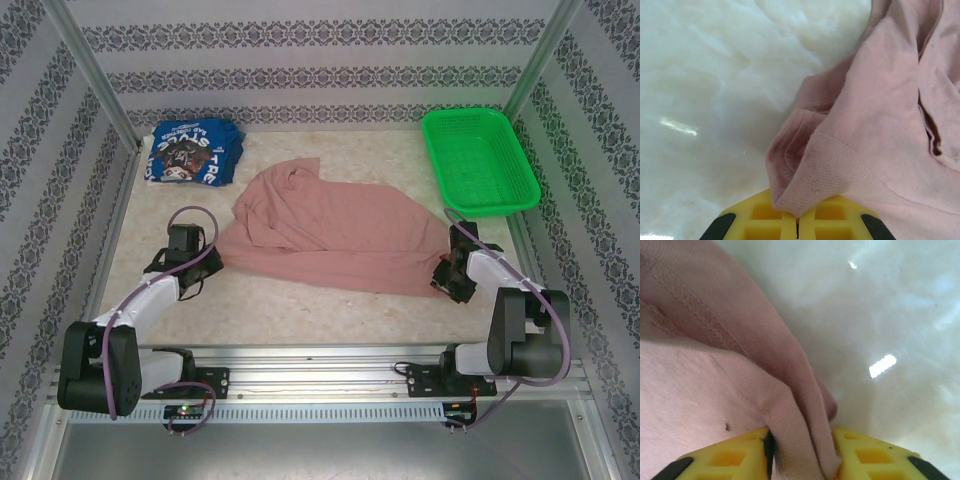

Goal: Fold and stack the t-shirts

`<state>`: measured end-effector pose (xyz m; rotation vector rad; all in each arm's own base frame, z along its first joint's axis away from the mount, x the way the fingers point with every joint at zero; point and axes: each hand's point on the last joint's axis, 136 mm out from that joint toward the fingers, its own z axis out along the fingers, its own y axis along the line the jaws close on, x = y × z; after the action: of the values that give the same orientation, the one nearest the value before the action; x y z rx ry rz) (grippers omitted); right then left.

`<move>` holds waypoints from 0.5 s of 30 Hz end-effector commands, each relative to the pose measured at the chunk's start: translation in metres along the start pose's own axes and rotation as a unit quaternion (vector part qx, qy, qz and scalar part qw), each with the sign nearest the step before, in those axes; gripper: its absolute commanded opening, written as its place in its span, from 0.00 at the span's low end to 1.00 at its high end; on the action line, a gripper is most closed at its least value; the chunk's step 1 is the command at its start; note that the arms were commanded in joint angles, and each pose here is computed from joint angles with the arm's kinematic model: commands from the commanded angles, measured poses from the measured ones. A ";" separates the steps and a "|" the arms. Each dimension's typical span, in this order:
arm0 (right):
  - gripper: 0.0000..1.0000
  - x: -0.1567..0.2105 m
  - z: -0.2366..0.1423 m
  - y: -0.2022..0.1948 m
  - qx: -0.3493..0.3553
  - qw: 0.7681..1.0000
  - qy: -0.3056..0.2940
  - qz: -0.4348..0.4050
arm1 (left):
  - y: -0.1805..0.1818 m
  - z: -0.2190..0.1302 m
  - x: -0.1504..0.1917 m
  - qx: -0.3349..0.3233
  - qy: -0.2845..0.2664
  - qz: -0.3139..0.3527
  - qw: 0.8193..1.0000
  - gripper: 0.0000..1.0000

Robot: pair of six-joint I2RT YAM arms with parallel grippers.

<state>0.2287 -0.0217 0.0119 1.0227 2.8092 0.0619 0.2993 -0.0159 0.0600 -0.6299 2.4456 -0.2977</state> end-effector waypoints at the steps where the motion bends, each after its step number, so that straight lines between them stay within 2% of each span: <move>1: 0.27 -0.013 0.001 0.009 -0.021 0.999 -0.022 0.009 | 0.028 -0.006 0.002 -0.047 0.000 -0.002 0.999 0.06; 10: 0.27 0.012 -0.012 0.000 -0.047 0.998 -0.025 0.015 | 0.038 -0.018 0.015 -0.049 0.003 -0.028 0.998 0.07; 11: 0.29 0.013 -0.012 0.000 -0.048 0.998 -0.024 0.016 | 0.041 -0.016 0.019 -0.055 0.009 -0.034 0.998 0.11; 12: 0.35 0.014 -0.013 -0.001 -0.045 0.999 -0.023 0.015 | 0.045 -0.014 0.023 -0.062 0.018 -0.042 0.997 0.20; 14: 0.38 0.014 -0.014 -0.003 -0.043 0.999 -0.024 0.012 | 0.048 -0.014 0.025 -0.072 0.023 -0.047 0.996 0.33; 15: 0.40 0.013 -0.017 -0.003 -0.042 0.999 -0.028 0.011 | 0.050 -0.019 0.022 -0.082 0.018 -0.049 0.995 0.50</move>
<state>0.2229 -0.0142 0.0258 0.9989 2.7079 0.1605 0.2690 0.0073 0.0538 -0.7460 2.4604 -0.2232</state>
